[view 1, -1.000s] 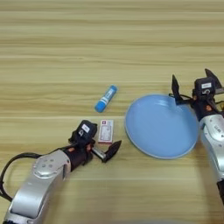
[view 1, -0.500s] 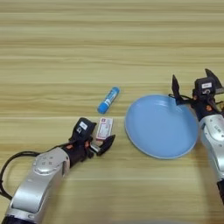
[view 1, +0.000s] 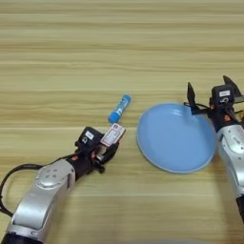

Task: Move the objects on the table

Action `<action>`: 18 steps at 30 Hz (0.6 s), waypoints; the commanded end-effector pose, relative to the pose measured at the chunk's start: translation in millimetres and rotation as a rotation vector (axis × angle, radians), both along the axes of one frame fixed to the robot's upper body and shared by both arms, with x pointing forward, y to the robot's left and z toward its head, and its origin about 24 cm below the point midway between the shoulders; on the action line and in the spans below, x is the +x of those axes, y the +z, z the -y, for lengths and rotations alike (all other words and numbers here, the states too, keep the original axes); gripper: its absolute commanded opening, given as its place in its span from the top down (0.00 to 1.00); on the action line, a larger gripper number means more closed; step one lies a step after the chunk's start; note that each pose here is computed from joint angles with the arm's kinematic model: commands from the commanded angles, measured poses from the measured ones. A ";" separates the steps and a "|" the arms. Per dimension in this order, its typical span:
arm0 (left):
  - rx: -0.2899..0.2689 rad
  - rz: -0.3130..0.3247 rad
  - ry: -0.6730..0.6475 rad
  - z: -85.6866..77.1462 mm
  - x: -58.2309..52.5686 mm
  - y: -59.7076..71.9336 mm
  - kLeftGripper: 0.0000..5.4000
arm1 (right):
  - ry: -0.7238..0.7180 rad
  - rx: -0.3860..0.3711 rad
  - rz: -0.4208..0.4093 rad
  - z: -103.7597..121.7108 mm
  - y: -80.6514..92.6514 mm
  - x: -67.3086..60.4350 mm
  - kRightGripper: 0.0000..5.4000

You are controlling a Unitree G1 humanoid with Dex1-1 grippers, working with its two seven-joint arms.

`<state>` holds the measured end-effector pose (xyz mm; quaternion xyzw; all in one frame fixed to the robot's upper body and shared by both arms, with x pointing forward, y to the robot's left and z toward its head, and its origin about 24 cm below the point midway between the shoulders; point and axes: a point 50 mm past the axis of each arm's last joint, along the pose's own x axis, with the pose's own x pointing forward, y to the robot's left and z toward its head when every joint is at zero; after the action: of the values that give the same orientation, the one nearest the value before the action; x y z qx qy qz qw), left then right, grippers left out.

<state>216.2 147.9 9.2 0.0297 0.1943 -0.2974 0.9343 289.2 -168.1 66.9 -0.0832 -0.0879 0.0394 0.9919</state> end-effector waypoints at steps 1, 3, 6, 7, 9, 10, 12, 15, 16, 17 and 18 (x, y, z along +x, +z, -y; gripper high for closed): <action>0.029 -0.050 0.004 -2.2 -4.9 -10.0 0.62 | -0.007 0.002 0.018 0.0 4.2 3.2 0.00; 0.029 -0.038 0.007 -2.0 -3.9 -8.9 0.62 | -0.007 0.001 0.017 0.2 4.1 3.0 0.00; 0.026 -0.023 0.012 -1.8 -1.8 -6.9 0.62 | -0.008 0.001 0.017 0.6 4.0 3.0 0.00; 0.024 -0.021 0.014 -1.6 -1.3 -6.3 0.62 | -0.008 0.001 0.017 0.7 3.9 3.0 0.00; 0.021 -0.016 0.014 -1.3 -0.9 -5.3 0.62 | -0.008 0.001 0.017 0.7 3.9 3.2 0.00; 0.018 -0.007 0.010 -0.7 -1.2 -3.2 0.62 | -0.008 0.001 0.017 0.7 3.9 3.3 0.00; 0.007 0.037 -0.005 1.4 -1.1 7.6 0.62 | -0.009 0.001 0.017 0.7 3.8 3.3 0.00; -0.016 0.114 -0.008 2.4 3.2 26.2 0.62 | -0.007 0.000 0.016 0.5 3.6 3.5 0.00; -0.031 0.142 -0.013 4.1 4.5 33.5 0.62 | -0.006 0.000 0.015 0.2 3.2 3.6 0.00; -0.046 0.165 -0.022 6.8 5.1 39.9 0.62 | -0.005 0.000 0.014 0.1 2.9 3.6 0.00; -0.059 0.182 -0.036 10.2 4.6 44.7 0.62 | -0.005 -0.001 0.013 0.0 2.7 3.6 0.00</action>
<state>218.4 141.4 38.7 0.0354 0.1292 -0.3064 0.9424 289.5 -168.5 66.1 -0.0832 -0.0867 0.0389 0.9920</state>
